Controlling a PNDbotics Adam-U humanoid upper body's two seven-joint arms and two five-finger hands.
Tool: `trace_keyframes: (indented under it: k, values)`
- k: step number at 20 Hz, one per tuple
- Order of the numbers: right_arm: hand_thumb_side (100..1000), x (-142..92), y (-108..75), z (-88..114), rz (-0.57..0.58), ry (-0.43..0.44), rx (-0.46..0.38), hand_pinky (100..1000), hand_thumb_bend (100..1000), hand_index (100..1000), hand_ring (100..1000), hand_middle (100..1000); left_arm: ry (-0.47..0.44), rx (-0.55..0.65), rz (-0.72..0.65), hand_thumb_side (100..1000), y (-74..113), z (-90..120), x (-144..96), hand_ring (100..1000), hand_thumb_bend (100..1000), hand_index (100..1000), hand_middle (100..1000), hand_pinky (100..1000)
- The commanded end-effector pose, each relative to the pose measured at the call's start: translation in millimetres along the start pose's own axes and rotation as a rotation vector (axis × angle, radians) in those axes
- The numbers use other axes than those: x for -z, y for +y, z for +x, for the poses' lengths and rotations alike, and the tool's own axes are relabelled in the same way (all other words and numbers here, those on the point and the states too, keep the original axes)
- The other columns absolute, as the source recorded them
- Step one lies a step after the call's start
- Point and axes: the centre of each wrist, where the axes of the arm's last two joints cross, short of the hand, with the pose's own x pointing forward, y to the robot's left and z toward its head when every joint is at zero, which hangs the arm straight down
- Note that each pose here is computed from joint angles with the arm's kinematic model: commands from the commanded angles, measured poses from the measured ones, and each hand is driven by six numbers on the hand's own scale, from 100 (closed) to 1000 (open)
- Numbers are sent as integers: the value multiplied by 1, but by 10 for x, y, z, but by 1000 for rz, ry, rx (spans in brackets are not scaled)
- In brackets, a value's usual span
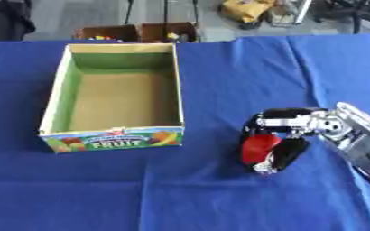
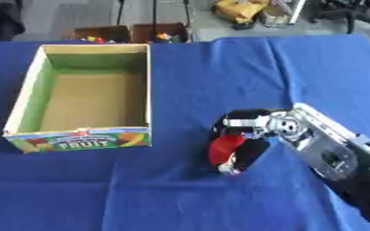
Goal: Pick up objects on the table and place them in the box.
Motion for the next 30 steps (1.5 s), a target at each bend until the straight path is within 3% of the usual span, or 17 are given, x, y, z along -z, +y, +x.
trace_keyframes:
  k: [1, 4, 7, 10, 14, 15, 19, 30]
  values:
    - [317, -7, 8, -74, -3, 22, 23, 534, 359, 759, 660, 713, -30, -1, -1, 1000, 25, 50, 56, 897, 100, 827, 778, 781]
    - [257, -8, 8, -66, -18, 17, 33, 523, 374, 750, 644, 694, -30, -1, -1, 1000, 27, 50, 57, 898, 100, 825, 777, 783]
    - [295, -2, 20, -64, -17, 14, 36, 604, 452, 784, 708, 736, -28, 0, 2, 1000, 30, 49, 57, 897, 100, 824, 776, 787]
    - [283, -5, 17, -68, -19, 9, 42, 607, 443, 793, 706, 736, -29, 2, 2, 1000, 31, 49, 59, 897, 100, 822, 775, 784]
    - [162, -17, 22, -72, -22, 8, 42, 570, 362, 793, 677, 740, -30, 2, 3, 1000, 30, 50, 61, 898, 100, 821, 774, 786]
    - [105, -22, 23, -73, -30, 8, 45, 557, 273, 781, 660, 733, -30, 1, 3, 1000, 30, 51, 62, 898, 100, 820, 773, 788]
    - [100, -43, 14, -61, -81, 14, 68, 525, 100, 734, 625, 696, -30, -1, 2, 1000, 29, 52, 64, 898, 100, 819, 772, 793]
    - [100, -97, -74, 51, -175, -10, 112, 482, 100, 679, 583, 597, -31, -2, -4, 1000, 31, 52, 67, 894, 100, 816, 767, 792]
